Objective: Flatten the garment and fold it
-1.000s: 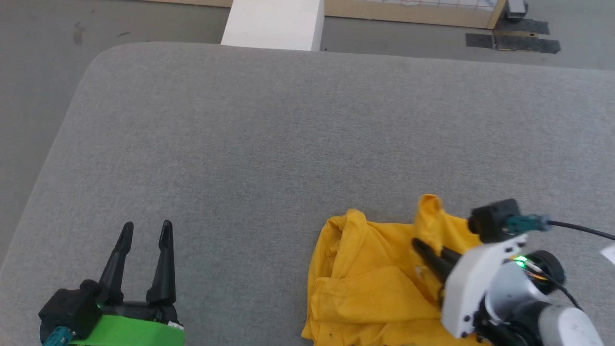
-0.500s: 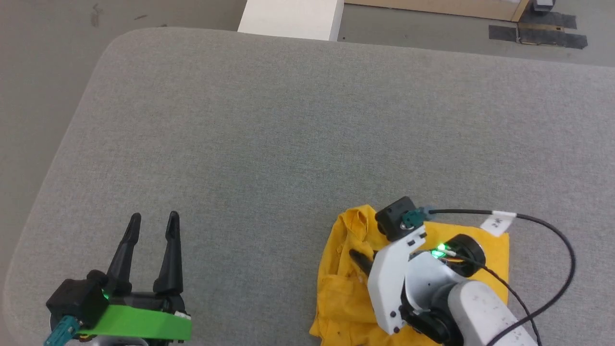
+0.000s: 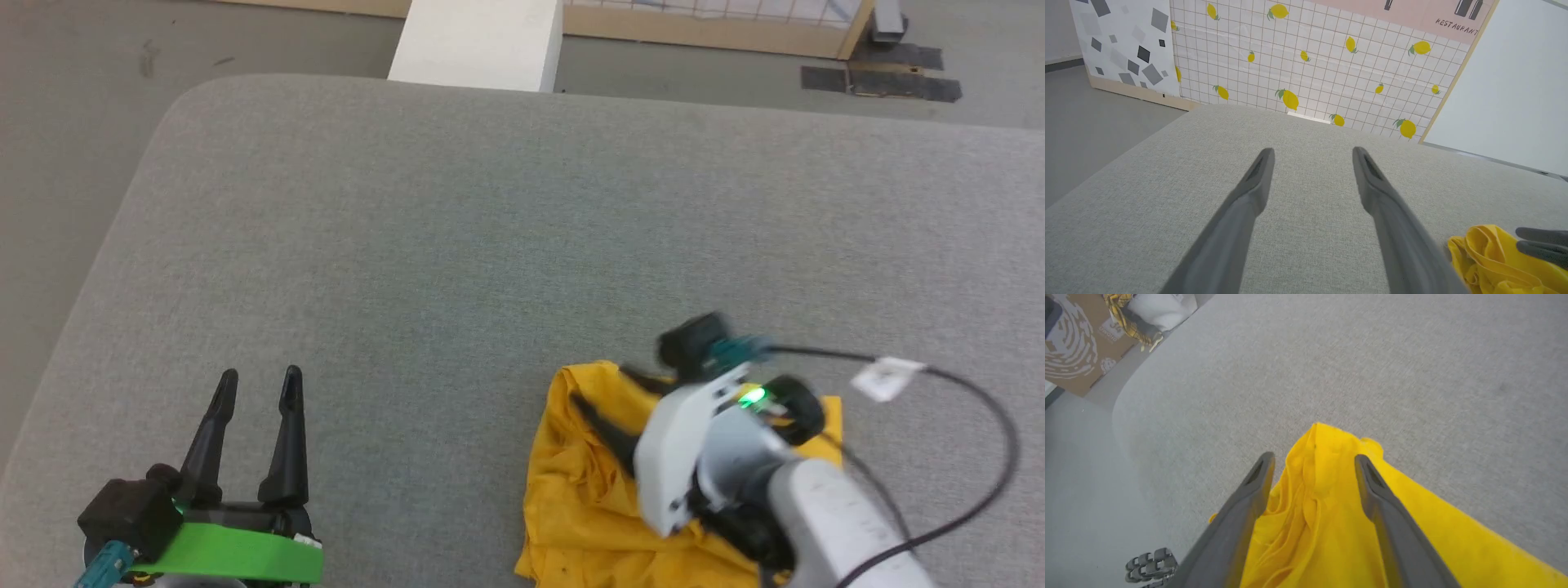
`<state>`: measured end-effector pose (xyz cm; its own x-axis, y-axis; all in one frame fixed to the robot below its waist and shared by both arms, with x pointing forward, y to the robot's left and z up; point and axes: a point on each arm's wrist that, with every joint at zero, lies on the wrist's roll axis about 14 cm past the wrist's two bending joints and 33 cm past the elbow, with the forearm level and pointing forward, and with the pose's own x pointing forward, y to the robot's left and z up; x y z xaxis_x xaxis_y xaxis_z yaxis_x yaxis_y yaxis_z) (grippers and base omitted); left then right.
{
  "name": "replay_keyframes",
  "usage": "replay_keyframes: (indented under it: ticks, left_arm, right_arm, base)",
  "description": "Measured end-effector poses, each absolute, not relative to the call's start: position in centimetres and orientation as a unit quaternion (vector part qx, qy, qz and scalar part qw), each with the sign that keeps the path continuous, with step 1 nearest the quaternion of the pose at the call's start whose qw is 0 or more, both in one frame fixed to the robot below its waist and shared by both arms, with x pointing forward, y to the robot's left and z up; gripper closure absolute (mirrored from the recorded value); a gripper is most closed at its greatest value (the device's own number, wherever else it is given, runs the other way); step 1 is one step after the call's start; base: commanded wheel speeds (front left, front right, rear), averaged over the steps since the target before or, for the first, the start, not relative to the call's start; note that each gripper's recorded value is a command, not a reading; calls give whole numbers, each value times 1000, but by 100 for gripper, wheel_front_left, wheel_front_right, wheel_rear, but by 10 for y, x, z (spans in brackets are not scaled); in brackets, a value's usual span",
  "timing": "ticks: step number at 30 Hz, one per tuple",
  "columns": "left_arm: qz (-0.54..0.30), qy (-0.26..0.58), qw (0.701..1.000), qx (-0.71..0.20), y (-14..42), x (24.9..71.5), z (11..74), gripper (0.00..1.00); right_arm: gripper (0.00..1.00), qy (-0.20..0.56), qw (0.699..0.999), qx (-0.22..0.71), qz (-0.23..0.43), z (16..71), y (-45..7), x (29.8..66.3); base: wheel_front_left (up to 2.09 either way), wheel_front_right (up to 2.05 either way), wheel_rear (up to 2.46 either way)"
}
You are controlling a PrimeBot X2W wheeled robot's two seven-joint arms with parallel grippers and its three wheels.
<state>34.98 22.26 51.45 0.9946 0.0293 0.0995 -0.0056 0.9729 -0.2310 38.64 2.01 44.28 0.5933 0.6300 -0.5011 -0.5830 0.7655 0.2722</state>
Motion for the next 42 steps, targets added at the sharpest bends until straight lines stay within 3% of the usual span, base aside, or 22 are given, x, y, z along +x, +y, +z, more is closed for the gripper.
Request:
replay_keyframes:
  ticks: [3, 4, 5, 12, 22, 28, 29, 30, 31, 42]
  left_arm:
    - [1, -54, 992, -117, 218, 351, 517, 0]
    - [-8, -57, 991, -119, 213, 353, 519, 0]
    - [-11, -58, 991, -118, 211, 354, 520, 0]
    - [-23, -60, 992, -111, 206, 357, 522, 0]
    - [-30, -63, 992, -109, 203, 356, 525, 0]
    - [-28, -64, 992, -103, 207, 352, 528, 0]
    - [-28, -63, 992, -103, 207, 351, 528, 0]
    - [-28, -62, 992, -103, 207, 350, 528, 0]
    - [-29, -63, 992, -103, 207, 350, 529, 0]
    - [-38, -66, 992, -104, 200, 350, 533, 0]
  right_arm:
    - [0, 250, 920, 53, 296, 468, -8, 405]
    - [0, 225, 946, 55, 225, 477, -55, 413]
    - [0, 224, 953, 55, 198, 476, -74, 411]
    - [0, 278, 957, 58, 62, 439, -167, 368]
    - [0, 336, 933, 117, 57, 393, -163, 337]
    - [0, 356, 920, 137, 89, 374, -135, 341]
    - [13, 357, 918, 144, 94, 373, -131, 343]
    - [62, 359, 917, 147, 96, 372, -129, 343]
    - [100, 360, 916, 147, 99, 371, -127, 344]
    - [100, 345, 921, 146, 110, 377, -120, 349]
  base:
    - [0, 0, 0]
    - [0, 0, 0]
    - [0, 0, 0]
    - [0, 0, 0]
    - [0, 0, 0]
    - [0, 0, 0]
    - [0, 0, 0]
    - [0, 0, 0]
    - [0, 0, 0]
    - [0, 0, 0]
